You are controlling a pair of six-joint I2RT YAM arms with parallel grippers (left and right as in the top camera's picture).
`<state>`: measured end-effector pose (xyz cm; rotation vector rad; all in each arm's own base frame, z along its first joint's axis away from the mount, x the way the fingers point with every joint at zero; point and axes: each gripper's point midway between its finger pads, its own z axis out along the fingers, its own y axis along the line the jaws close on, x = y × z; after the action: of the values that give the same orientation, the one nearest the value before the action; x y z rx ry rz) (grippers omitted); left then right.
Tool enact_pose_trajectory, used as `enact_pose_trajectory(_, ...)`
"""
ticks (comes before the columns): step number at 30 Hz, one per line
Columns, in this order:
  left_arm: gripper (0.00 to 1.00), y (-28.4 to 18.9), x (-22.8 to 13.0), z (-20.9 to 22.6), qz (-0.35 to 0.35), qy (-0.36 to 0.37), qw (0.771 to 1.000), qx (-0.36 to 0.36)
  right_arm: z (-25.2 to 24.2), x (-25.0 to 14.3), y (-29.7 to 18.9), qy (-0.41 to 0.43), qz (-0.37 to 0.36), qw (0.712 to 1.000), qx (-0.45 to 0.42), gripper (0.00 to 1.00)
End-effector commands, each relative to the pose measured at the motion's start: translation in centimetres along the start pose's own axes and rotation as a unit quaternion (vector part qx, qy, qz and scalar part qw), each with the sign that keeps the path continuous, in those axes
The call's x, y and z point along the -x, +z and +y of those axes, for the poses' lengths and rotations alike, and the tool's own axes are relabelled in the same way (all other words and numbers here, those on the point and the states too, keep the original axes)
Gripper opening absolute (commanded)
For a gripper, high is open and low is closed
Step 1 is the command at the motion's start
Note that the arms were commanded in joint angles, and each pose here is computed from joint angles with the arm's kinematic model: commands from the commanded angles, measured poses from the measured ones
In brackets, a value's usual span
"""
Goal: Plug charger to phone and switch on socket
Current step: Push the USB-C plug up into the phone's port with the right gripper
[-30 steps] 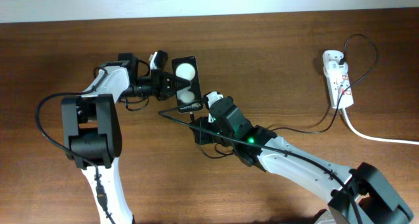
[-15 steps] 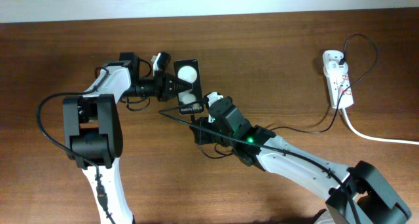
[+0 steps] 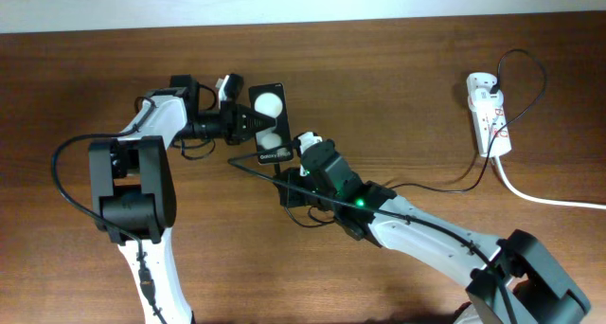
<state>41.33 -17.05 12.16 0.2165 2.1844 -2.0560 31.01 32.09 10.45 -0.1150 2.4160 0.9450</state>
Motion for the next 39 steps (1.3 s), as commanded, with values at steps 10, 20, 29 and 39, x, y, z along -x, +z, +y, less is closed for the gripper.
enact_pose_trajectory(10, 0.0, 0.9, -1.2, 0.9, 0.018, -0.007, 1.0, 0.017, -0.2, 7.4, -1.6, 0.0, -0.152, 0.988, -0.036, 0.04)
enact_pose_trajectory(20, 0.0, 0.9, -1.2, 1.0, 0.018, -0.007, 1.0, 0.017, 0.6, 8.7, -1.9, -0.001, -0.179, 0.984, -0.021, 0.04)
enact_pose_trajectory(29, 0.0, 0.9, -1.2, 1.0, 0.018, -0.007, 1.0, 0.018, 1.0, 9.6, -2.3, -0.001, -0.203, 0.979, -0.017, 0.04)
enact_pose_trajectory(39, 0.0, 0.9, -1.2, 1.0, 0.018, -0.007, 1.0, 0.019, 1.0, 10.9, -2.9, 0.002, -0.235, 0.972, -0.022, 0.04)
